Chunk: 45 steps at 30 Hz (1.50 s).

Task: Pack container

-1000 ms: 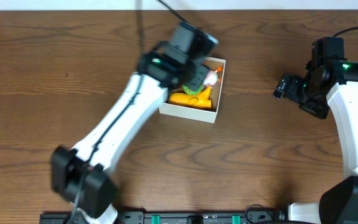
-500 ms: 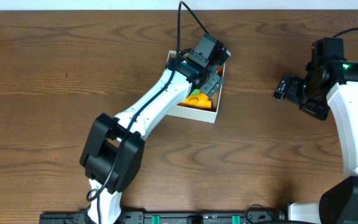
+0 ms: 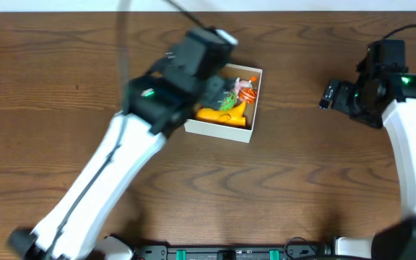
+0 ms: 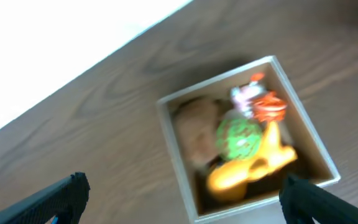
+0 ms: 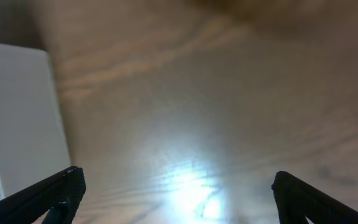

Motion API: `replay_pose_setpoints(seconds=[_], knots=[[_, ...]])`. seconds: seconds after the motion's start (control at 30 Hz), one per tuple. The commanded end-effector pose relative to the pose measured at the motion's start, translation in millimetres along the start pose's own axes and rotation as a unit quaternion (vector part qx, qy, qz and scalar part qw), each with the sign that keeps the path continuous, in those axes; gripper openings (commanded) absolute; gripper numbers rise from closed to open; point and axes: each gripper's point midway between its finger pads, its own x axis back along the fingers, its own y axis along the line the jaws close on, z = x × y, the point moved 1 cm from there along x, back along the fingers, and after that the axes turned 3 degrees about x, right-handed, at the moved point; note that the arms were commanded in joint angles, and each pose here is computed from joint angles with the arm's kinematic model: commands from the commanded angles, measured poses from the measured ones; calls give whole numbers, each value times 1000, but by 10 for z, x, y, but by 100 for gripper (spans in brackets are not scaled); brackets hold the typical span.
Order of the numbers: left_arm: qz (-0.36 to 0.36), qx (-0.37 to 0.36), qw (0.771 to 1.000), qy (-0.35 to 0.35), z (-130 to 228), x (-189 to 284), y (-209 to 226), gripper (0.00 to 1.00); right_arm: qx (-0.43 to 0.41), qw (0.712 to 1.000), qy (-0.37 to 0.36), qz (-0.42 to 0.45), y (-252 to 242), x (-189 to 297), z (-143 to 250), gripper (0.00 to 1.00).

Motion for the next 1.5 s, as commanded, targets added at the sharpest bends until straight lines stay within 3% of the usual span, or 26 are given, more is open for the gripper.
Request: replay_pose_setpoints(seconds=[0.0, 0.3, 0.57, 0.97, 1.47], knots=[[-62, 87, 994, -18, 87, 481, 471, 98, 91, 989, -110, -49, 181, 652, -128, 99], [-122, 197, 972, -50, 727, 1648, 1062, 98, 220, 904, -338, -140, 471, 2226, 306, 99], [-137, 218, 962, -95, 990, 2160, 1139, 98, 231, 853, -445, -142, 385, 2920, 818, 99], [-137, 220, 960, -102, 1013, 2219, 1137, 98, 227, 876, -402, -142, 287, 2783, 1185, 99], [-137, 220, 960, -102, 1013, 2219, 1137, 98, 220, 886, -388, -128, 229, 2719, 1215, 99]])
